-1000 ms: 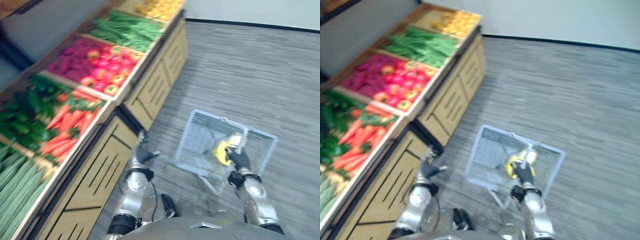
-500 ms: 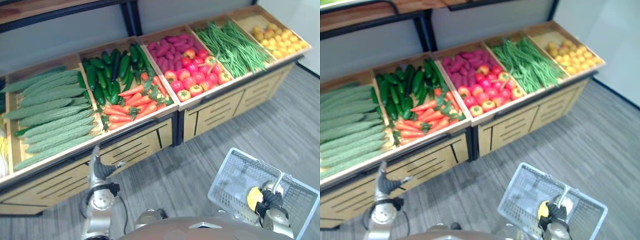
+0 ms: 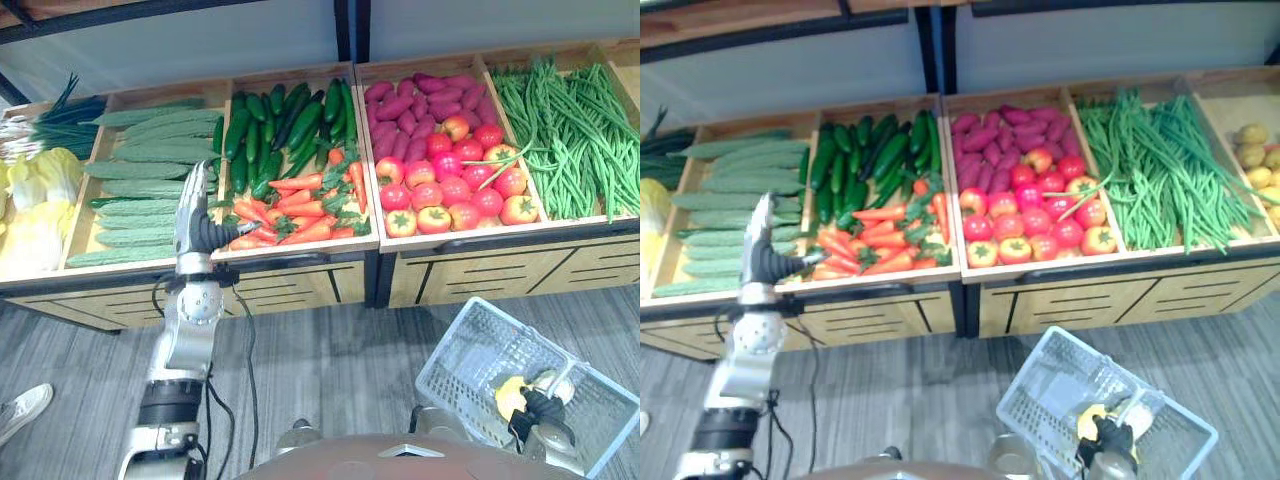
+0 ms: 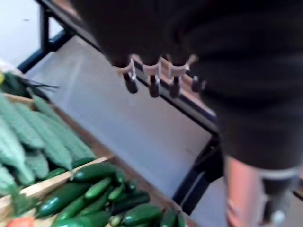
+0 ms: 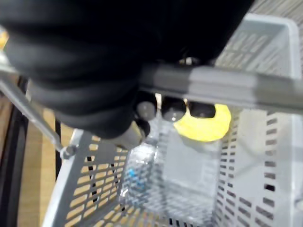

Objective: Pick vegetable in the basket

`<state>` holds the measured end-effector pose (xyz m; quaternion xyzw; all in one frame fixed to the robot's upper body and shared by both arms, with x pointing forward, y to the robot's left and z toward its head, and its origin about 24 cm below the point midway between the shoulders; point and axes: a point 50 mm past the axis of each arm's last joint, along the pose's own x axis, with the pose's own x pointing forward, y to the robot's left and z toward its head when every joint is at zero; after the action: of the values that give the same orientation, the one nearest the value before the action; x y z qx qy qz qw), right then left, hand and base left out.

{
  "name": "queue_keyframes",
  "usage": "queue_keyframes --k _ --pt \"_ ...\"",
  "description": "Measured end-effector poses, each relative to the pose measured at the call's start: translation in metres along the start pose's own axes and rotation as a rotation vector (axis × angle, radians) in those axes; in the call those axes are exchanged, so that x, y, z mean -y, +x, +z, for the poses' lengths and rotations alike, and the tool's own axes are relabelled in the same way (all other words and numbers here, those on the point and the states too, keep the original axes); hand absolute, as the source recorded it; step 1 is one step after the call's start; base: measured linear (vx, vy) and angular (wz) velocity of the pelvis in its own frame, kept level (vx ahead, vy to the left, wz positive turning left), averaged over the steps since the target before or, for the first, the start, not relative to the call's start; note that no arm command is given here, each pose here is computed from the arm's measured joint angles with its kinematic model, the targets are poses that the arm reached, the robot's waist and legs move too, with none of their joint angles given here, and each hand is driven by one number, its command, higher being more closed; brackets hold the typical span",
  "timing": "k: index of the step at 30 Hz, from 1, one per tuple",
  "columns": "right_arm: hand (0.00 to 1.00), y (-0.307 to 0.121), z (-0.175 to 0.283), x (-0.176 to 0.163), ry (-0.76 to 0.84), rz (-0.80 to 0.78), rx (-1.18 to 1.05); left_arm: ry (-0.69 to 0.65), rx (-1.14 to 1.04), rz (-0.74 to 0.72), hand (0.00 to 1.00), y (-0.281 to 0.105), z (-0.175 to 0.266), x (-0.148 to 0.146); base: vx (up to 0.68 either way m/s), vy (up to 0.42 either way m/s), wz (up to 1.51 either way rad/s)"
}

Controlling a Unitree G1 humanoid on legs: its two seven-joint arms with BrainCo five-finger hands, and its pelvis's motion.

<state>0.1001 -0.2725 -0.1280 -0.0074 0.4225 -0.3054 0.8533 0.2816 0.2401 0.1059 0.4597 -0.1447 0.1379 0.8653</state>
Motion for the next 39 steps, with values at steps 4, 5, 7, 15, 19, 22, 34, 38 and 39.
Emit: queue_keyframes --k 4,5,7,15,19,22,34,38,39 --pt "1.00 -0.001 0.015 -0.017 -0.032 0.057 0.066 0.125 -0.003 -0.026 0.00 0.026 -0.004 0.001 -0.06 0.081 -0.27" --pt "1.00 0.000 0.020 -0.020 -0.031 0.066 0.082 0.144 0.002 -0.024 0.00 0.031 -0.004 0.000 -0.11 0.066 -0.28" --pt "1.00 0.001 0.032 -0.027 -0.027 0.081 0.126 0.192 0.010 -0.032 0.00 0.042 -0.002 -0.001 -0.13 0.018 -0.29" --pt "1.00 0.002 0.057 -0.037 -0.015 0.077 0.211 0.260 0.023 -0.055 0.00 0.062 0.005 0.001 -0.03 -0.006 -0.22" --pt "1.00 0.001 0.076 -0.044 0.004 0.090 0.276 0.277 0.055 -0.060 0.00 0.081 0.018 0.002 -0.03 -0.027 -0.09" --pt "1.00 0.000 0.094 -0.050 0.033 0.096 0.330 0.311 0.056 -0.063 0.00 0.094 0.021 -0.002 -0.07 -0.032 -0.07" --pt "1.00 -0.019 0.131 -0.069 0.130 0.131 0.497 0.354 0.084 0.161 1.00 0.144 0.055 -0.066 -0.07 -0.026 0.06" --pt "1.00 -0.024 0.132 -0.075 0.142 0.153 0.510 0.332 0.057 0.263 1.00 0.156 0.067 -0.091 -0.03 -0.007 -0.08" --pt "1.00 -0.024 0.133 -0.075 0.143 0.153 0.515 0.330 0.053 0.263 1.00 0.156 0.067 -0.092 0.02 -0.008 -0.12"
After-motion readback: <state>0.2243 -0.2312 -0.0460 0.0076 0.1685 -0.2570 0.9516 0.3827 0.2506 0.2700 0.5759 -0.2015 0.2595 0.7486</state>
